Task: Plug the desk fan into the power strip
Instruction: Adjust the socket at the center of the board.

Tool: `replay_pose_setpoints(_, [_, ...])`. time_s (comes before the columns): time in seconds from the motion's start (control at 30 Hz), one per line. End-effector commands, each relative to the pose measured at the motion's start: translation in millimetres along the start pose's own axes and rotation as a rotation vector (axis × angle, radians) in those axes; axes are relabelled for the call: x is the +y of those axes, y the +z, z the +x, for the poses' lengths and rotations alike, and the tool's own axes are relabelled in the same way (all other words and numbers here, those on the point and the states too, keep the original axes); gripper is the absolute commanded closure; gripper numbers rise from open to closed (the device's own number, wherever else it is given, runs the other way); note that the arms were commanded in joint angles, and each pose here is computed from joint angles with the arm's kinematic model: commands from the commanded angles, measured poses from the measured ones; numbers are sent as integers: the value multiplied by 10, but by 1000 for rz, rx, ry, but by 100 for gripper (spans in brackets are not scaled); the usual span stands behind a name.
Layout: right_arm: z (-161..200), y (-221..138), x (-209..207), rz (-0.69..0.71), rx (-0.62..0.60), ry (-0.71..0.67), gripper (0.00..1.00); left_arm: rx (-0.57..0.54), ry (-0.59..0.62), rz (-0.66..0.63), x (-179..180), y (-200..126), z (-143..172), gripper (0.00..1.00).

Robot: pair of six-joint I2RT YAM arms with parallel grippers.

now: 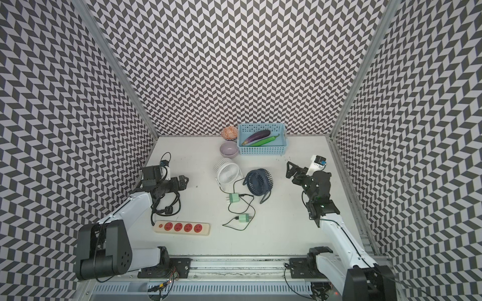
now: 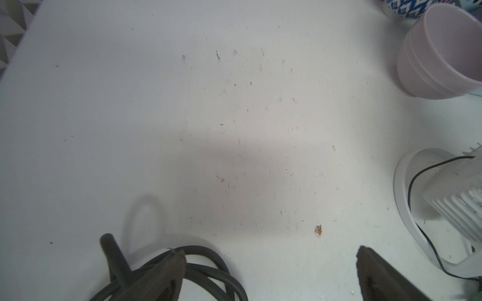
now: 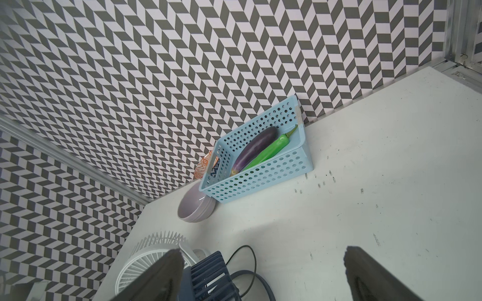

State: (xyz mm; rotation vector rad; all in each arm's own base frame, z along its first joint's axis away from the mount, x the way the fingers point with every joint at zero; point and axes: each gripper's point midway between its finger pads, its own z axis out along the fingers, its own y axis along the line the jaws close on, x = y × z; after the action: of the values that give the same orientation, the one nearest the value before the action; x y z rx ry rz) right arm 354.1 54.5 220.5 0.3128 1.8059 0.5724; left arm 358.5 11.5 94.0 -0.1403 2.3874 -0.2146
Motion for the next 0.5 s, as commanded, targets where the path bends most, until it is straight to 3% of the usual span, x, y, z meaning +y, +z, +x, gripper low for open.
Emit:
replay_pose_setpoints(0.0, [-137, -45, 121, -34, -53, -52, 0, 14, -37, 28, -26, 6, 37, 0])
replay_pose_setpoints(0.47, [-79, 21, 144, -29, -25, -89, 0, 47, -137, -6, 131, 20, 365, 0])
